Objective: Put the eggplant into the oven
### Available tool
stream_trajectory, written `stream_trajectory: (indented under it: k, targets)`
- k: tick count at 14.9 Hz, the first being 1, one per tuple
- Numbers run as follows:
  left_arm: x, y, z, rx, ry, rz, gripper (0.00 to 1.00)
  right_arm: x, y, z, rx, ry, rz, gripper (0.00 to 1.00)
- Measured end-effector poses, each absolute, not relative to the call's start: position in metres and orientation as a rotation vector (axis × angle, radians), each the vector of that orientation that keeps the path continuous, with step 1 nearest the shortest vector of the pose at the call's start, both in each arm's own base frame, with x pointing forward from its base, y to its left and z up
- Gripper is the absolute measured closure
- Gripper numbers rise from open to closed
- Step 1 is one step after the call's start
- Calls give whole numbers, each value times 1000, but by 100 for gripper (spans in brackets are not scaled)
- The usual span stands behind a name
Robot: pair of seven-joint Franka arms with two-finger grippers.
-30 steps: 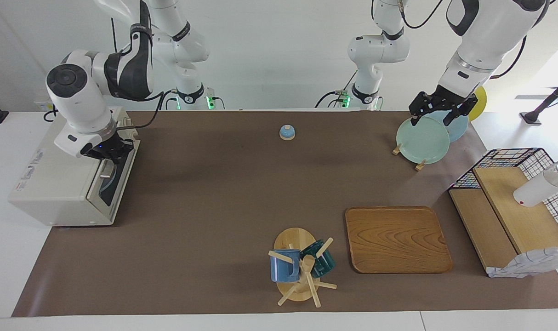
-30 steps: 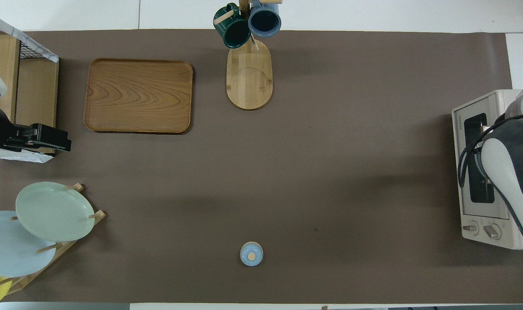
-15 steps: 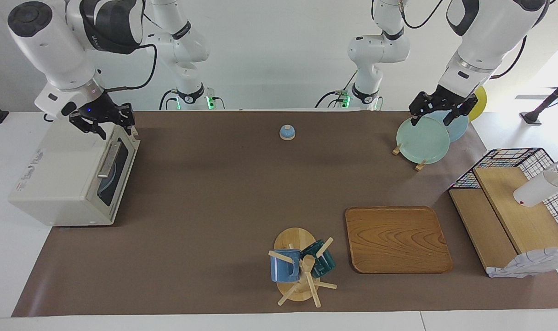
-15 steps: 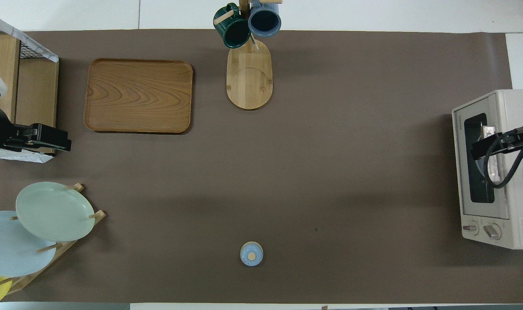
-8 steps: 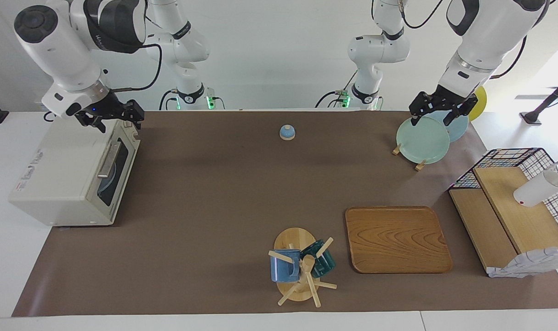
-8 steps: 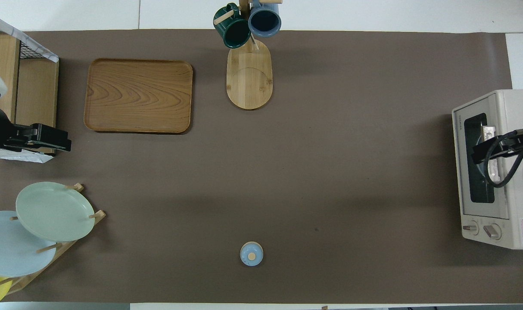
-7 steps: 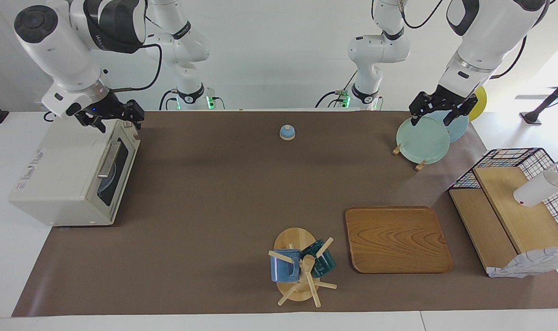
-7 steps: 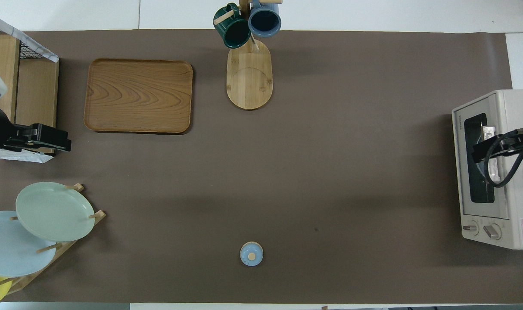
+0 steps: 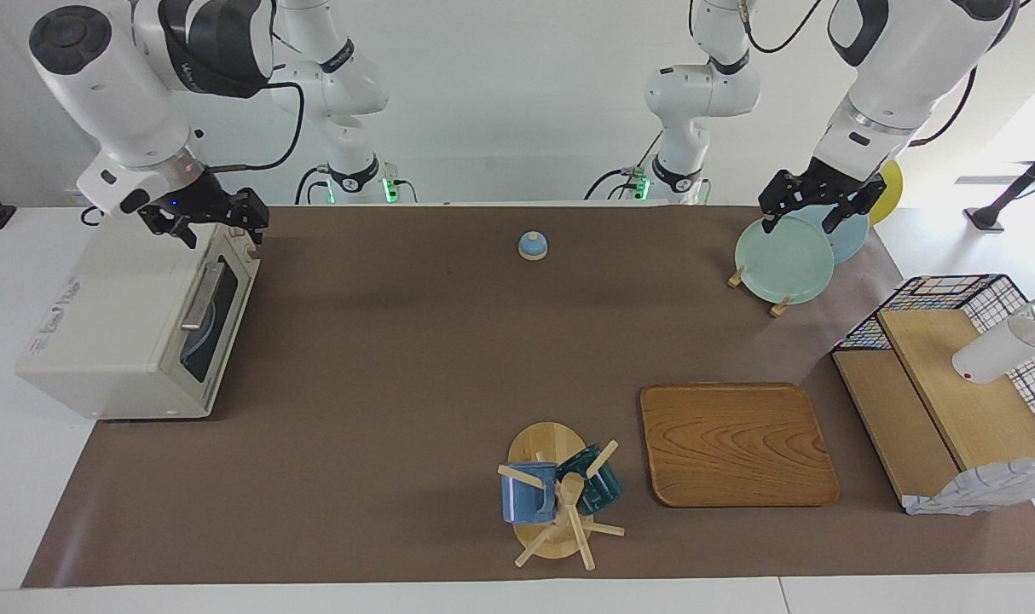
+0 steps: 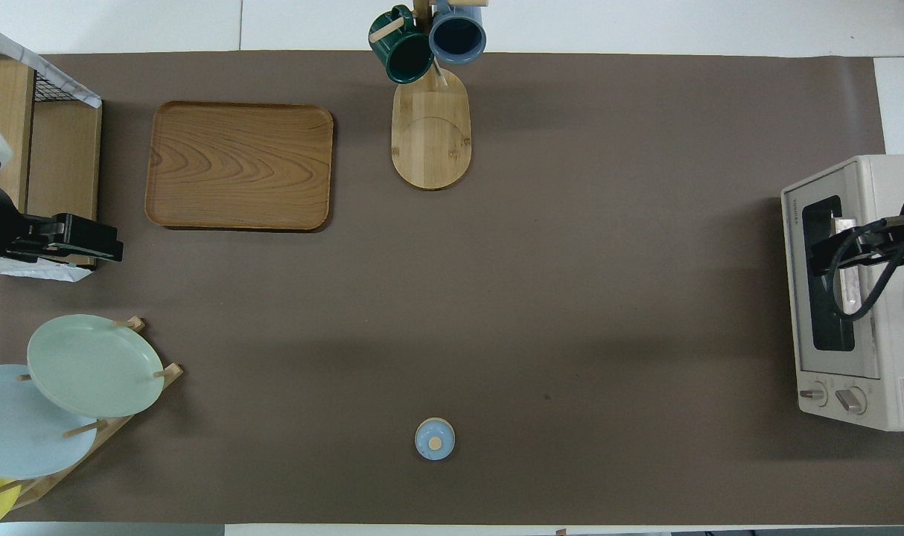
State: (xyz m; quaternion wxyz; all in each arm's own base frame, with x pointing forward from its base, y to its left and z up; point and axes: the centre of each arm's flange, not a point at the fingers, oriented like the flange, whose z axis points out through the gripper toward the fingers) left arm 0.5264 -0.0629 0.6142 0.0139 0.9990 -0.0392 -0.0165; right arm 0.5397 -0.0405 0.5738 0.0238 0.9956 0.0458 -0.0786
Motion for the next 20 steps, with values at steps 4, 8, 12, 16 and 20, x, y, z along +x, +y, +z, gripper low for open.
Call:
stream_trajectory:
  k: [4,8,12,16,20]
  targets:
    - [526,-63,614,3111,-122,-51,0,541,-41,575,3085,136,-229,0]
    - [526,-63,614,3111,-122,-51,0,546,-39,587,3124,78,-177,0]
    - [526,-63,614,3111,-122,-51,0,549,-40,593,3124,67,-155,0]
    - [526,-63,614,3111,-122,-51,0,550,-40,596,3124,68,-145,0]
    - [526,-63,614,3111,-122,-51,0,550,-38,598,3124,74,-138,0]
